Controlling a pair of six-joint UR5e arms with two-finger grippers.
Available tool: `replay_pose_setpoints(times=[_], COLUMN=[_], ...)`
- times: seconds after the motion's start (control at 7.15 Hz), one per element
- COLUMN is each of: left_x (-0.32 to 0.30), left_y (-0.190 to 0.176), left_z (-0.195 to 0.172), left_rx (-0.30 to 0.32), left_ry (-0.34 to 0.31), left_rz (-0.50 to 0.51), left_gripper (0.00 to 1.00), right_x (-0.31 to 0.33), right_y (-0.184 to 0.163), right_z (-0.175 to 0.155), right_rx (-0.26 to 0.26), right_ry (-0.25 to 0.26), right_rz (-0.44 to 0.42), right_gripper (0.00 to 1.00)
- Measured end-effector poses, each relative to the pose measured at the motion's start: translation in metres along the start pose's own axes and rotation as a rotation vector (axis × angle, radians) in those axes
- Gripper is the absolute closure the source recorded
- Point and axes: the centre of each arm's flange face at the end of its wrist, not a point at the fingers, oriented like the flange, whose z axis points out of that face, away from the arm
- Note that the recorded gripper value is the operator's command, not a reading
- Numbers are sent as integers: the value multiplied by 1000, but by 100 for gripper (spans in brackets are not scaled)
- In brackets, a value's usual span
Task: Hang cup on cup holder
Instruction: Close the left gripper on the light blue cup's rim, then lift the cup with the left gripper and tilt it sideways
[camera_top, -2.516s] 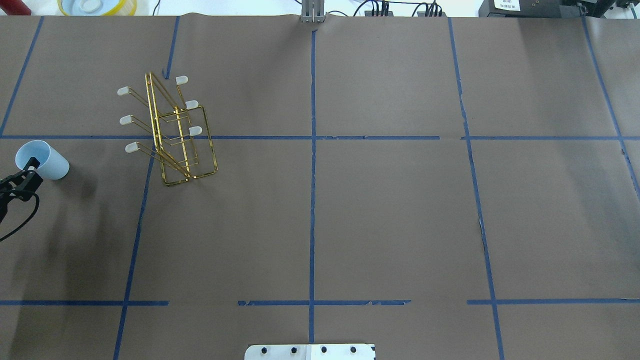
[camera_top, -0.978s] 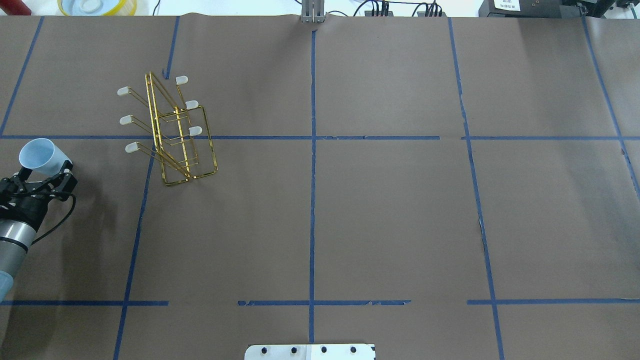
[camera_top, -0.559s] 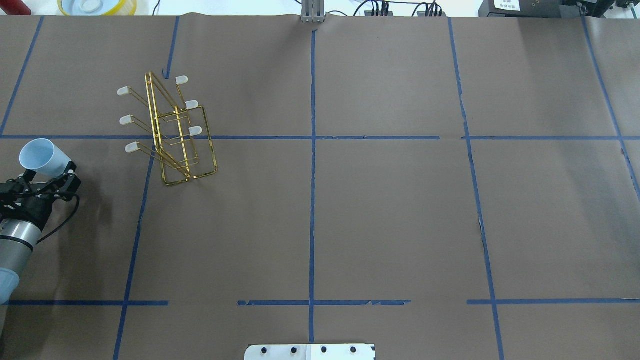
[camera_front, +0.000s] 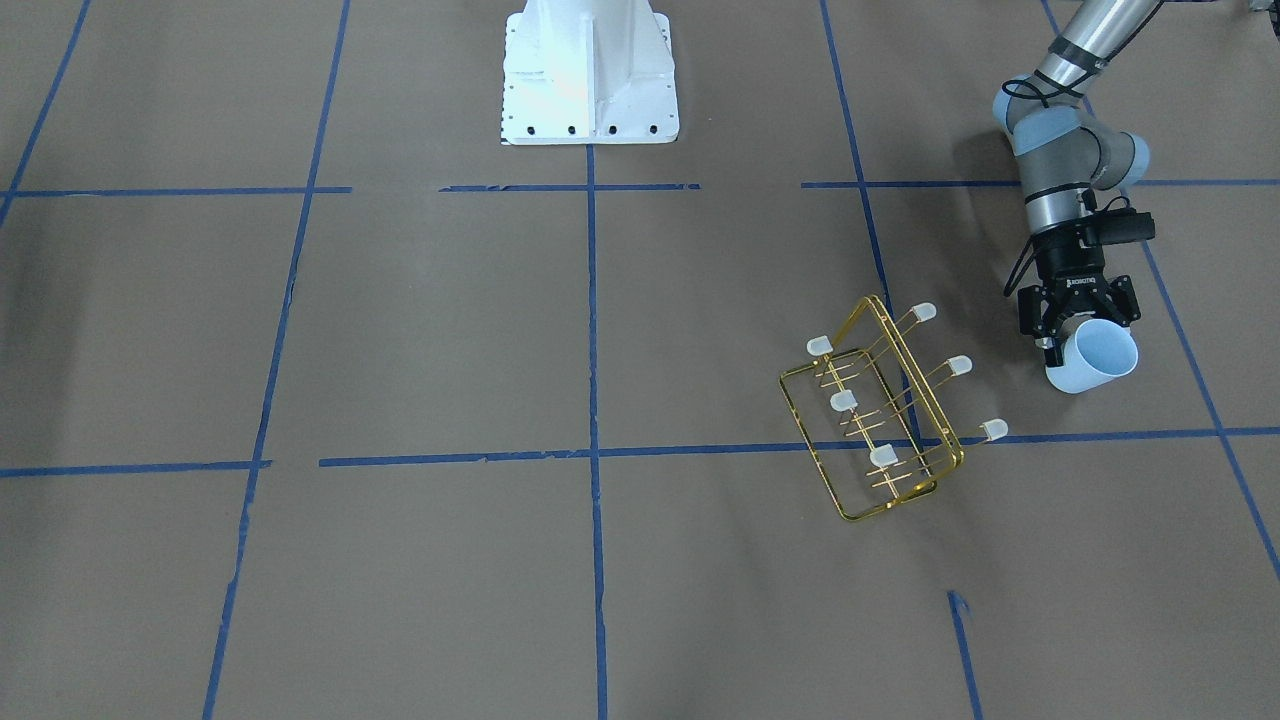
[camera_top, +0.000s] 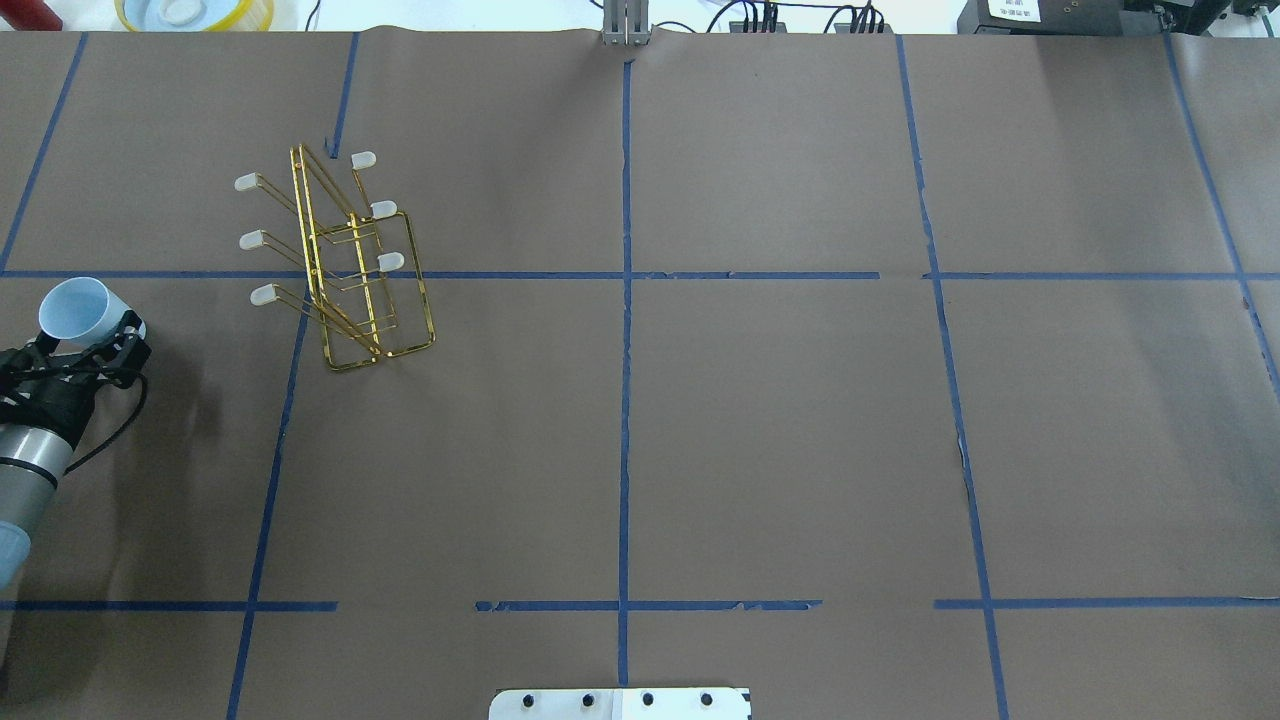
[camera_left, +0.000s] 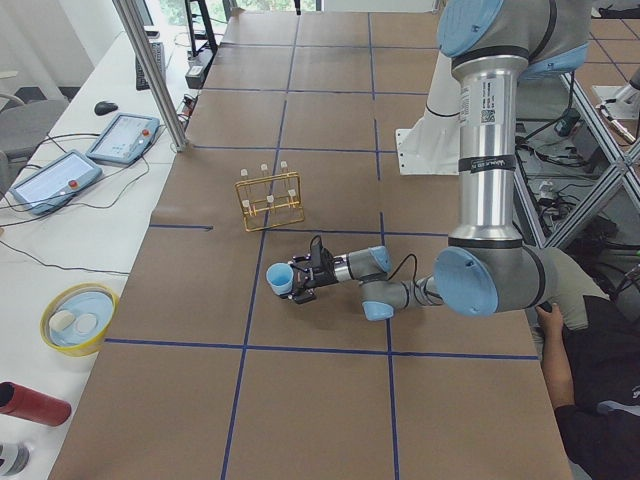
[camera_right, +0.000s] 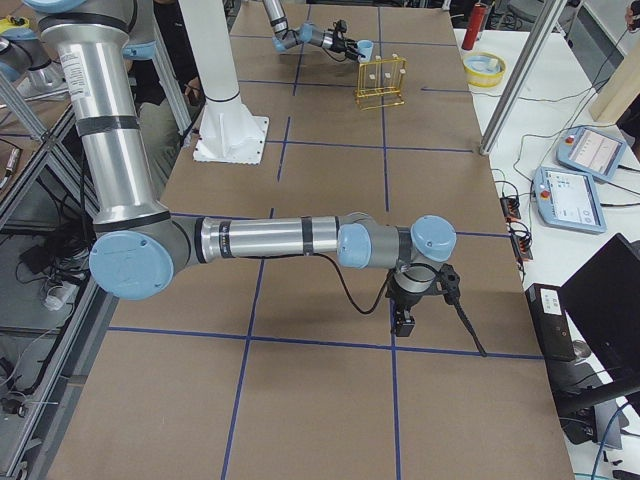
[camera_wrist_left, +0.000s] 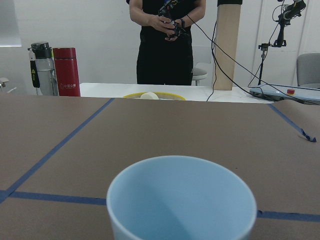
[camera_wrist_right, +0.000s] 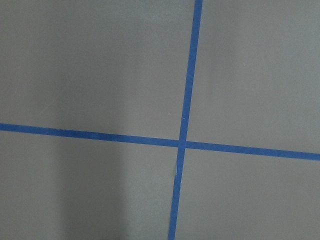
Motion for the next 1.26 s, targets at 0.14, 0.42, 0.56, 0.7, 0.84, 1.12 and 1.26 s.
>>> replay_pose_setpoints(times=[0.14, 0.42, 0.56, 0.7, 0.84, 1.12, 1.26], left_x=[0, 2, 2, 2, 2, 4, 8], left_y=[1, 4, 4, 5, 6, 6, 2], left_z=[4, 13, 14, 15, 15, 16, 14], left_rx=[1, 5, 6, 4, 0, -3, -2], left_ry=[-5, -15, -19, -20, -20, -17, -11], left_rz=[1, 3, 4, 6, 6, 6, 4], left_gripper=[0, 2, 26, 51, 66, 71, 72], right_x=[0, 0, 0, 0, 0, 0, 0], right_y=[0, 0, 0, 0, 0, 0, 0], right_z=[0, 0, 0, 0, 0, 0, 0], right_rx=[0, 0, 0, 0, 0, 0, 0], right_ry=[0, 0, 0, 0, 0, 0, 0], right_rz=[0, 0, 0, 0, 0, 0, 0], right_gripper=[0, 0, 0, 0, 0, 0, 0])
